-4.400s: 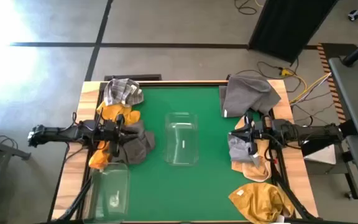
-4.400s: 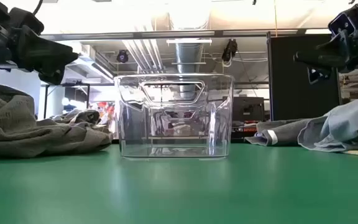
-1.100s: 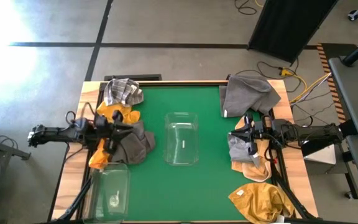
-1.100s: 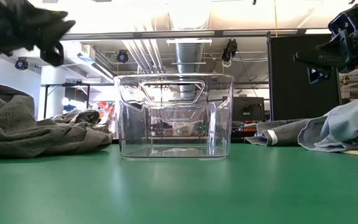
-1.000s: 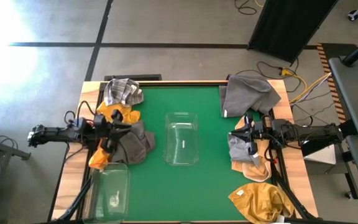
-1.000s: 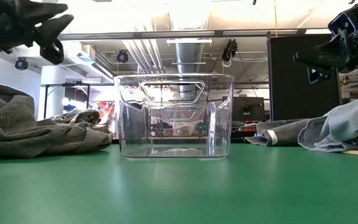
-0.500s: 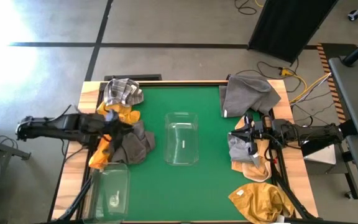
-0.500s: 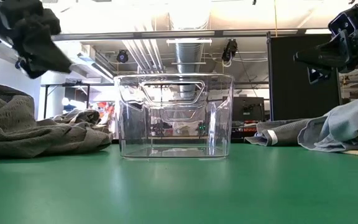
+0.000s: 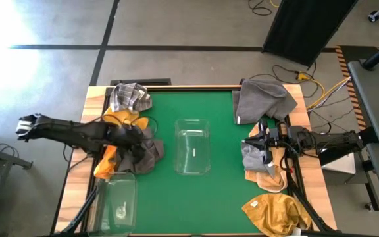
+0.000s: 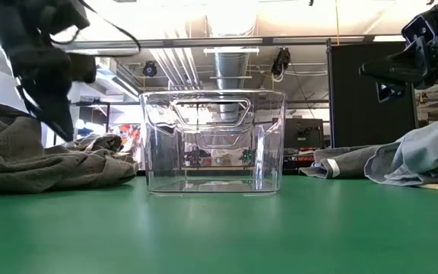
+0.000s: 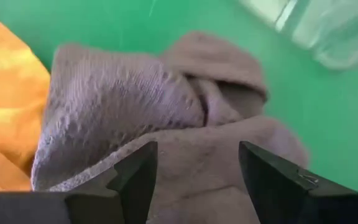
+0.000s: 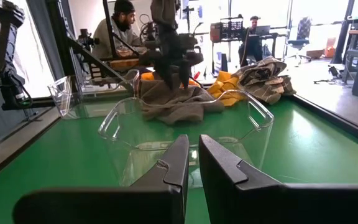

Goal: Sort towels by color in basket
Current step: Put the bottom gray towel into the top transparent bin

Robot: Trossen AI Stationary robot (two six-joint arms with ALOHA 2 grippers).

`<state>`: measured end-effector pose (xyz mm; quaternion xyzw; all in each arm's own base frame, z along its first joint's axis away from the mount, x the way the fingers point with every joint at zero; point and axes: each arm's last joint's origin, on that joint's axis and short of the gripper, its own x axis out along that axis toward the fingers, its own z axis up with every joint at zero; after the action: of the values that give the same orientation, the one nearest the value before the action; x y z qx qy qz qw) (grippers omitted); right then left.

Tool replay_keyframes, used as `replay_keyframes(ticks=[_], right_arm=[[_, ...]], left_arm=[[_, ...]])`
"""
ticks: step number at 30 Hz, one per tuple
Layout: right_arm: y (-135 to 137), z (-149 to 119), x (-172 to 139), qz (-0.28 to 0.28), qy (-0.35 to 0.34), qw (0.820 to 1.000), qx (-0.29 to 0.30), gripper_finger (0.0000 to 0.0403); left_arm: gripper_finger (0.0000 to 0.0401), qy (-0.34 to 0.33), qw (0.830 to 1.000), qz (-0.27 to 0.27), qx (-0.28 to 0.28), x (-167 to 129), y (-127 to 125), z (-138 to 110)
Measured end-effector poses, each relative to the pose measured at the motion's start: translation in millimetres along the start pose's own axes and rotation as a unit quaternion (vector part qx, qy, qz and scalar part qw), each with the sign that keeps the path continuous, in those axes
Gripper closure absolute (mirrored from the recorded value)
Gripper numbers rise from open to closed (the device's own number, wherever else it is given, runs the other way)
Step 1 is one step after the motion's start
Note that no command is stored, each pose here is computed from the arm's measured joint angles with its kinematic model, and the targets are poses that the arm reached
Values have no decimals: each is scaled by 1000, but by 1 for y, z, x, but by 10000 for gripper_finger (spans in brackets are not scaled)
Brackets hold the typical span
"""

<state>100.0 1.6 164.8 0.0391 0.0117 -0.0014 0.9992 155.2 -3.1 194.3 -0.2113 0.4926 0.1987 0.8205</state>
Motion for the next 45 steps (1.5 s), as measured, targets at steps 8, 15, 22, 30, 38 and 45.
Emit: replay_keyframes(ticks=[8, 15, 22, 30, 38, 45], right_arm=[[0, 0, 0, 0, 0, 1000, 0, 374], [0, 0, 0, 0, 0, 1000, 0, 374], [0, 0, 0, 0, 0, 1000, 0, 374], [0, 0, 0, 0, 0, 1000, 0, 374], [0, 0, 0, 0, 0, 1000, 0, 374], [0, 0, 0, 0, -1, 1000, -3, 374]], left_arm=[[191, 54, 994, 29, 92, 32, -17, 10], [191, 143, 975, 23, 170, 62, -33, -1], [242, 182, 965, 41, 184, 76, -46, 1], [378, 137, 970, 8, 199, 56, -62, 20], [384, 8, 973, -59, 223, -14, -67, 43], [384, -224, 928, -121, 271, -75, -64, 73]])
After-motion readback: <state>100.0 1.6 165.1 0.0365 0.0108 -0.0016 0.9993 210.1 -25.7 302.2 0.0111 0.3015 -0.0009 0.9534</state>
